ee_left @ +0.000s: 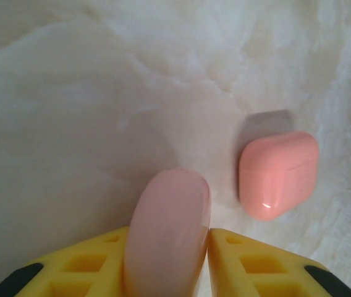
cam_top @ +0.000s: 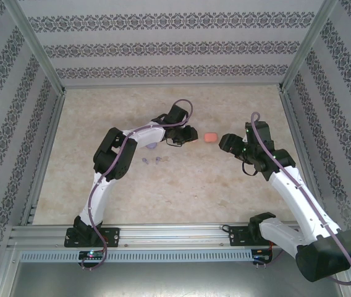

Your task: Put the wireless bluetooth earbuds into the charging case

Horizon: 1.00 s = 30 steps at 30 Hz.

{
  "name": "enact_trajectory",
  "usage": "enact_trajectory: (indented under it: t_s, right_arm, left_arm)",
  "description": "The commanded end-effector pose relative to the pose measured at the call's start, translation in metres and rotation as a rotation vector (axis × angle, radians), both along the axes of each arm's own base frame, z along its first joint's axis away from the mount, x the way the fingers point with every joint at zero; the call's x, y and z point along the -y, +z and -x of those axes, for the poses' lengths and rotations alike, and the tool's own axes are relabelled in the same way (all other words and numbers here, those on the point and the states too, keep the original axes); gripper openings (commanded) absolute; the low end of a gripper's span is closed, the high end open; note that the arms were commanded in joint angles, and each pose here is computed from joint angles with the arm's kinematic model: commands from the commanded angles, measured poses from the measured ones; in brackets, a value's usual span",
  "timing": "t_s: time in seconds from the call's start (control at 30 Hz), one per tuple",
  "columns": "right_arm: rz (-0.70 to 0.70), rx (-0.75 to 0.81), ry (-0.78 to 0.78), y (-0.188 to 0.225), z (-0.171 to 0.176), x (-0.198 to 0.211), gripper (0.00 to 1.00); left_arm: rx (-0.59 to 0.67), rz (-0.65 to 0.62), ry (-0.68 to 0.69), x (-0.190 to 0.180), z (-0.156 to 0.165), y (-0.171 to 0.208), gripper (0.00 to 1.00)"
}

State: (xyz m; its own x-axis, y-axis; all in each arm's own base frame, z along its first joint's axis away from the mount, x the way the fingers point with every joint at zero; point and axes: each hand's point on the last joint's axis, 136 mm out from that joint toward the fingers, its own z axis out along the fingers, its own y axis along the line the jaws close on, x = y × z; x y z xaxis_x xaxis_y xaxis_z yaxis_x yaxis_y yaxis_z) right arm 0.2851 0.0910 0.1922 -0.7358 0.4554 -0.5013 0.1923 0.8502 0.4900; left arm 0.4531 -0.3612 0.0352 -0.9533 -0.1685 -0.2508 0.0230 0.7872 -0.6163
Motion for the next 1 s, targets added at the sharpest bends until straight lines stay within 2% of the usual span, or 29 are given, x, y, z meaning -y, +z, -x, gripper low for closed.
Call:
enact_trajectory:
  t_s: [0.0, 0.23, 0.47, 0.73, 0.97]
  right_arm:
    - [0.007, 0.036, -0.013, 0.015, -0.004, 0.005, 0.79]
    - [0.016, 0.042, -0.010, 0.018, -0.004, 0.006, 0.90]
    - [0.020, 0.045, -0.015, 0.019, -0.004, 0.008, 0.92]
    - [0.037, 0.045, -0.015, 0.017, -0.005, 0.013, 0.95]
    - [0.082, 0.045, -0.032, 0.016, -0.008, 0.020, 0.98]
  left_arm:
    - [-0.017, -0.116, 0.007, -0.023, 0.001, -0.008, 0.37]
    - [0.027, -0.206, -0.002, -0.039, -0.003, 0.002, 0.47]
    - [0.122, -0.293, 0.002, -0.056, -0.012, 0.026, 0.51]
    - [0.317, -0.326, 0.025, -0.076, -0.016, 0.093, 0.54]
    - [0.506, -0.342, 0.068, -0.101, -0.004, 0.158, 0.55]
